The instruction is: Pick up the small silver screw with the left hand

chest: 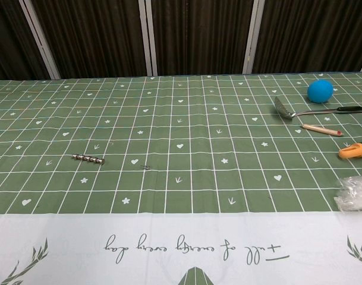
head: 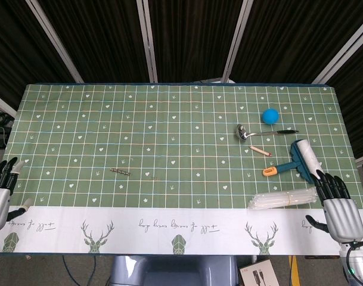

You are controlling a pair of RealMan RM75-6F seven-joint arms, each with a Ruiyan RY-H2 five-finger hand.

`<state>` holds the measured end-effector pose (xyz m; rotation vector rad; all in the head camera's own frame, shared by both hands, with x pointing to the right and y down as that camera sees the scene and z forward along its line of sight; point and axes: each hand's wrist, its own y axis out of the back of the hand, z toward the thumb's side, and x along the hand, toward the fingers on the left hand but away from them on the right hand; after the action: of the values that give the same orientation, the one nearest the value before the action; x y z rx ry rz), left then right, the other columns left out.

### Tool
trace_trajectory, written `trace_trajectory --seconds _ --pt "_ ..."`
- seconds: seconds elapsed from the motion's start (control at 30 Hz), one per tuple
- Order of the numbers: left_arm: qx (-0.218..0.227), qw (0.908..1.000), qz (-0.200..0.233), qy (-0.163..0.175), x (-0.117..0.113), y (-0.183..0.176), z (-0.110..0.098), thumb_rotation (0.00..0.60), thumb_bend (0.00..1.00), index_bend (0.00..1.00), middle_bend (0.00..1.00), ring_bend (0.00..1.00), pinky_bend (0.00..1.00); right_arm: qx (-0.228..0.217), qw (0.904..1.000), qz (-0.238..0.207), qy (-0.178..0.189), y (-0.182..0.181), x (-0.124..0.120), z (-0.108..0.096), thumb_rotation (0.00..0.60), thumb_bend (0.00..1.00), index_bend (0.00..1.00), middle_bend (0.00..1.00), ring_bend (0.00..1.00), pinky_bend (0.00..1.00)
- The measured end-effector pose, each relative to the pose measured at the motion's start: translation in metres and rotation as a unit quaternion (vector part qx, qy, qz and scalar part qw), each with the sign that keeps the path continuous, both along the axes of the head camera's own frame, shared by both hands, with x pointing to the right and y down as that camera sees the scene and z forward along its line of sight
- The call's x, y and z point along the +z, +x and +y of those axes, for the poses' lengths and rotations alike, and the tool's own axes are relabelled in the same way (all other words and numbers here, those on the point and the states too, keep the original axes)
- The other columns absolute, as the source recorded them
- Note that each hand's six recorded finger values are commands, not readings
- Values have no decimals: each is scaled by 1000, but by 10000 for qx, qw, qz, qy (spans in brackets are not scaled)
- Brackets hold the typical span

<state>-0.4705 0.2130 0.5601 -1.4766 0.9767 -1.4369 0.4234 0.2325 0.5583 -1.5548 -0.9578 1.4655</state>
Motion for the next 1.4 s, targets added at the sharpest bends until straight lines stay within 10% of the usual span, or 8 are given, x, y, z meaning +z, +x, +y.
trace_trajectory --seconds 0.9,1.4 --pt "199 9994 135 -245 12 18 -12 600 182 145 0 0 0 195 9998 -19 48 11 -10 6 600 35 0 0 0 59" --pt "396 9967 -39 -710 52 69 -87 600 296 440 0 0 0 251 9996 -141 18 12 -10 7 600 36 0 0 0 59"
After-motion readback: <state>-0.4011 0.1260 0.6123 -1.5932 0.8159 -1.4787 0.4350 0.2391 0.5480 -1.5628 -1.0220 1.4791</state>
